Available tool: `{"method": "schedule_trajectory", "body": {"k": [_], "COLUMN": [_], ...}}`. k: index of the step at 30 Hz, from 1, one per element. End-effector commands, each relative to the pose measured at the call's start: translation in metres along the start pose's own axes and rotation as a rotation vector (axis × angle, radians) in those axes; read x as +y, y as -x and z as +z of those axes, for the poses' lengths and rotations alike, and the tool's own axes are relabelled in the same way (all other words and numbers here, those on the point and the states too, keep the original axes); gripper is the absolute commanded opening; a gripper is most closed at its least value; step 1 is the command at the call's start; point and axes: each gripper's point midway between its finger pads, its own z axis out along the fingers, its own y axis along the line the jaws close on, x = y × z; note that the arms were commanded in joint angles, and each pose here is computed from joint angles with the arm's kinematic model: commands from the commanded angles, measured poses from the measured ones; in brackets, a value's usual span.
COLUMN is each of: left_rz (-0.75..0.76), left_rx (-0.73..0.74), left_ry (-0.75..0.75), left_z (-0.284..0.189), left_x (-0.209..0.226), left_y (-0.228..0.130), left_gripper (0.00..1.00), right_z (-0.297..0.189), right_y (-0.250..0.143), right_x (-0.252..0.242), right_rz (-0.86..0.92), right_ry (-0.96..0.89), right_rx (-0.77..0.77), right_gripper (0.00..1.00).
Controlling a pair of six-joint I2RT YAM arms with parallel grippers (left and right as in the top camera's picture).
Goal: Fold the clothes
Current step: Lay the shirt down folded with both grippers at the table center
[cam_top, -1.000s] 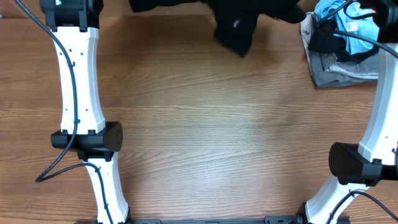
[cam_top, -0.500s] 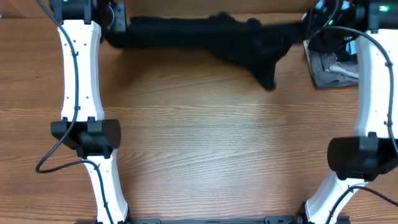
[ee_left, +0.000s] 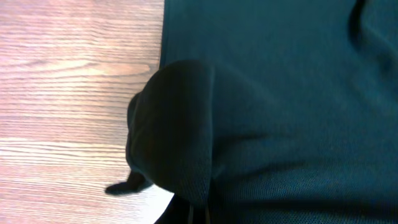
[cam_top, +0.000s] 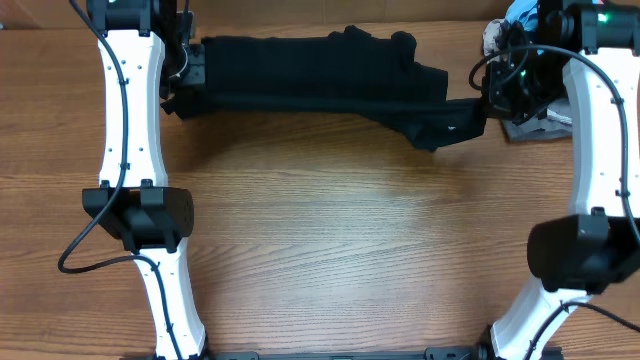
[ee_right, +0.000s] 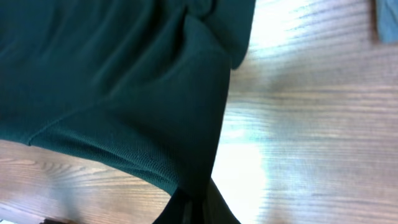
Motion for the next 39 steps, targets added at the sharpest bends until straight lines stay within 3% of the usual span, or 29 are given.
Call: {"method": "schedule_trajectory", "body": {"k": [1, 13, 20, 31, 39], "left_rz": [-0.041, -0.135, -0.187, -0.267, -0.299], "left_rx": [-0.003, 0.147, 0.170, 0.342, 0.301], "left_ry": [0.029, 0.145, 0.144, 0.129, 0.128], "left_z": [-0.017, -0.038, -0.033, 0.050, 0.086], "left_x": [0.019, 0.042, 0.041, 0.034, 0.034], "left_y": [-0.011, -0.102, -0.140, -0.212, -0.216], "left_gripper": [0.04, 0.04, 0.04, 0.04, 0.04], "right_z": [-0.019, 0.012, 0.005, 0.039, 0.059], "right_y": [-0.020, -0.141, -0.185, -0.201, -0.165], "right_x": [-0.019, -0.028, -0.028, -0.031, -0.036], "right_rz": [0.055, 0.176, 0.208, 0.247, 0.232], "right_ry": [-0.089, -0.048, -0.053, -0.013, -0.007], "right_rx": [-0.039, -0.072, -0.040, 0.031, -0.012], "right_gripper": [0.04, 0.04, 0.04, 0.04, 0.04]}}
